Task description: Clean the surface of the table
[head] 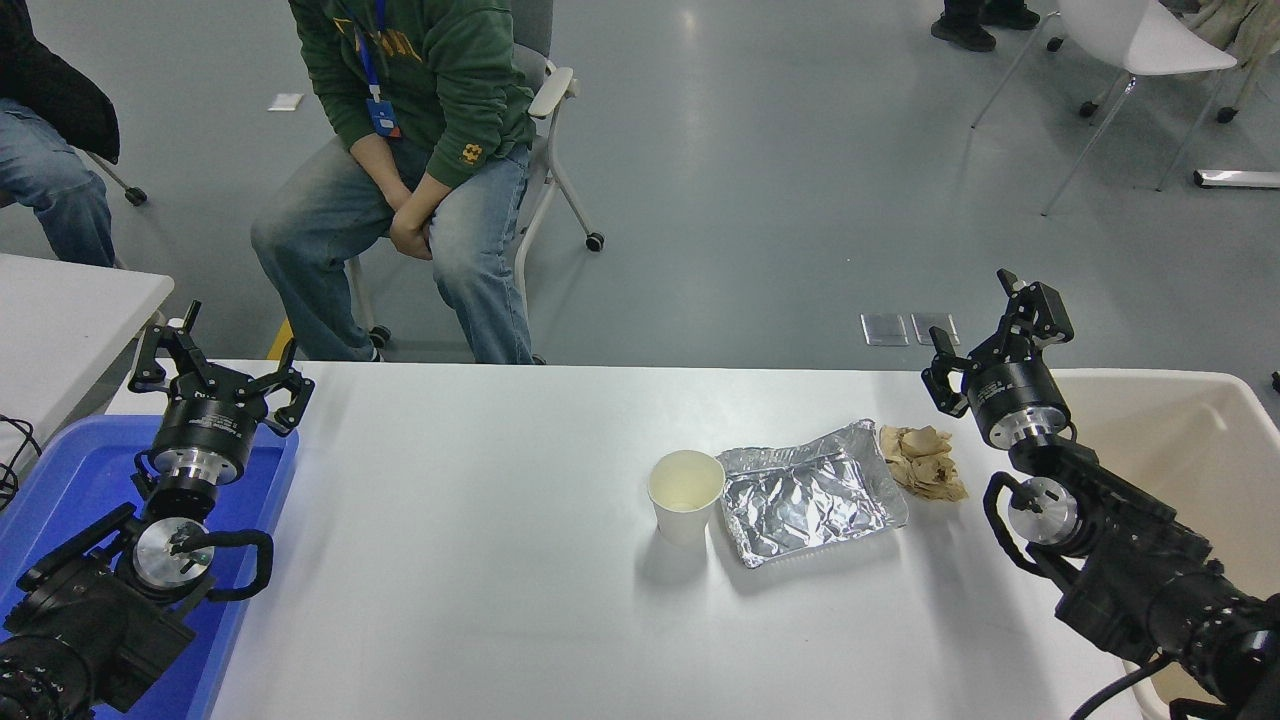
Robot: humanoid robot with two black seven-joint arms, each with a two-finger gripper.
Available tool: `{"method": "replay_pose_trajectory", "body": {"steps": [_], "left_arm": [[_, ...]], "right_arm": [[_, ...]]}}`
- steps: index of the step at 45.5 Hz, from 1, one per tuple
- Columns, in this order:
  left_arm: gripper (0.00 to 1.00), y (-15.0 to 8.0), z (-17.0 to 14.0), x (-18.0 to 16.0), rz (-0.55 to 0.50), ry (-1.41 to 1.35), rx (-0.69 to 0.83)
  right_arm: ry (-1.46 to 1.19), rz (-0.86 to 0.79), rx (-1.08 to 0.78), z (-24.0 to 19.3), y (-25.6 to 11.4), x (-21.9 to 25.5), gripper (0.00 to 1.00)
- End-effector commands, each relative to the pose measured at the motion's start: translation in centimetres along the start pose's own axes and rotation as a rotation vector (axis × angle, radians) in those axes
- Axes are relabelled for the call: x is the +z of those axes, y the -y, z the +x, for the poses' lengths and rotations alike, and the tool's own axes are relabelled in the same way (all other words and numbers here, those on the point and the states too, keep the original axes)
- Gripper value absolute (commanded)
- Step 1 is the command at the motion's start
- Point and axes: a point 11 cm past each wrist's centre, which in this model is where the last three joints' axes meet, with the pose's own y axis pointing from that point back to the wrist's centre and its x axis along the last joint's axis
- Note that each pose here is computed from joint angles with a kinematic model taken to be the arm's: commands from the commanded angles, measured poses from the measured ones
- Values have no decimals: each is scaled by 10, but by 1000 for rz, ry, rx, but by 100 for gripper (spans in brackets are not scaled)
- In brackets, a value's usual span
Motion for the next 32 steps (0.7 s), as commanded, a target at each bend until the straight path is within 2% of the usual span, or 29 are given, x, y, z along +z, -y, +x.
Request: {"method": "replay_pose_trajectory", "body": {"steps": [1, 18, 32], "left_arm": [[100, 0, 0, 0, -1, 0, 0], [100, 0, 0, 0, -1, 0, 0], [100, 0, 0, 0, -1, 0, 0]], "right_arm": [[-25, 7, -1, 11, -1, -8, 100], [-9, 0, 7, 10, -2, -4, 100], [-50, -106, -31, 2, -2, 9, 100]]}}
